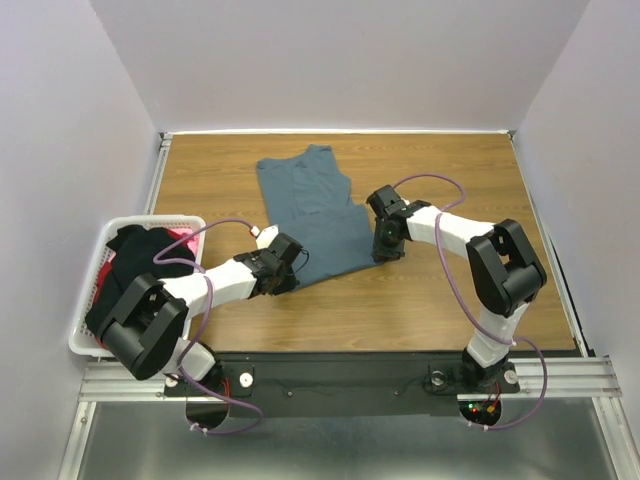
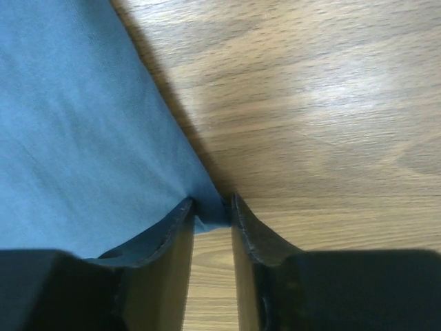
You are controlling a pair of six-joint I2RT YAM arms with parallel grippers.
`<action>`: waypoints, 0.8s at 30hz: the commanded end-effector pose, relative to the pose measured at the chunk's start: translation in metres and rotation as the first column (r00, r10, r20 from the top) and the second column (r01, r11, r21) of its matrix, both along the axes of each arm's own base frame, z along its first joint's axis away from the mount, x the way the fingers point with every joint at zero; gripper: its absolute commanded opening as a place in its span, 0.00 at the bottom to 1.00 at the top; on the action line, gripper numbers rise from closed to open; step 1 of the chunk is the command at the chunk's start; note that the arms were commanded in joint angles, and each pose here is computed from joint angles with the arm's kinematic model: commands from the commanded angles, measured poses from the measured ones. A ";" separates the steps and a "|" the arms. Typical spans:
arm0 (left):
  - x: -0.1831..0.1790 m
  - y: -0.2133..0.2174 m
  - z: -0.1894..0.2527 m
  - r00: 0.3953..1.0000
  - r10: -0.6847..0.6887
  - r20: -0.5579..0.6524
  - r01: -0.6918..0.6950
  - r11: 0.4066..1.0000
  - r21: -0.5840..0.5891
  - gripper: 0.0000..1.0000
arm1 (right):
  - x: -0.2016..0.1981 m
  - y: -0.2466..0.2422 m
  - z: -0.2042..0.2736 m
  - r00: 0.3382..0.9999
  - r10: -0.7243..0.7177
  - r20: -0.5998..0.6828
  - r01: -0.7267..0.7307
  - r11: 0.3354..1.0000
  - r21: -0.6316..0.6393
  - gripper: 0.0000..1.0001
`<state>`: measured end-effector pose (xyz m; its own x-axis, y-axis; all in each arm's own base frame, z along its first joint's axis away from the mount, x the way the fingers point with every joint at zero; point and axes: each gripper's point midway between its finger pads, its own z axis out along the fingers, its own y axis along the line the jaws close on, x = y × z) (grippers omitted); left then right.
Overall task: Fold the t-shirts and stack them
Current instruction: Fold the tshirt
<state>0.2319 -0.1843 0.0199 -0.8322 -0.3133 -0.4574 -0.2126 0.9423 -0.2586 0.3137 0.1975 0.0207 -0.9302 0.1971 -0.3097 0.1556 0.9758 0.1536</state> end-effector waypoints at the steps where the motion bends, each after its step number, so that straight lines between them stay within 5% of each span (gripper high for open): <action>1: -0.026 0.013 -0.014 0.996 -0.021 -0.087 0.025 0.999 0.043 0.00 | -0.046 -0.012 -0.050 0.984 0.008 -0.179 -0.025 0.995 -0.093 0.29; 8: -0.022 0.013 -0.009 0.996 -0.032 -0.078 0.037 0.998 0.057 0.00 | -0.039 -0.022 -0.049 0.988 0.034 -0.151 -0.058 0.987 -0.153 0.01; 14: -0.030 0.017 0.001 0.994 -0.054 -0.096 0.060 0.996 0.063 0.00 | -0.036 -0.032 -0.023 0.987 0.102 -0.126 -0.126 0.971 -0.201 0.01; 24: -0.089 -0.003 0.005 0.961 -0.173 -0.216 0.164 0.985 -0.057 0.00 | -0.113 -0.060 -0.017 0.945 0.201 -0.256 -0.241 0.961 -0.137 0.01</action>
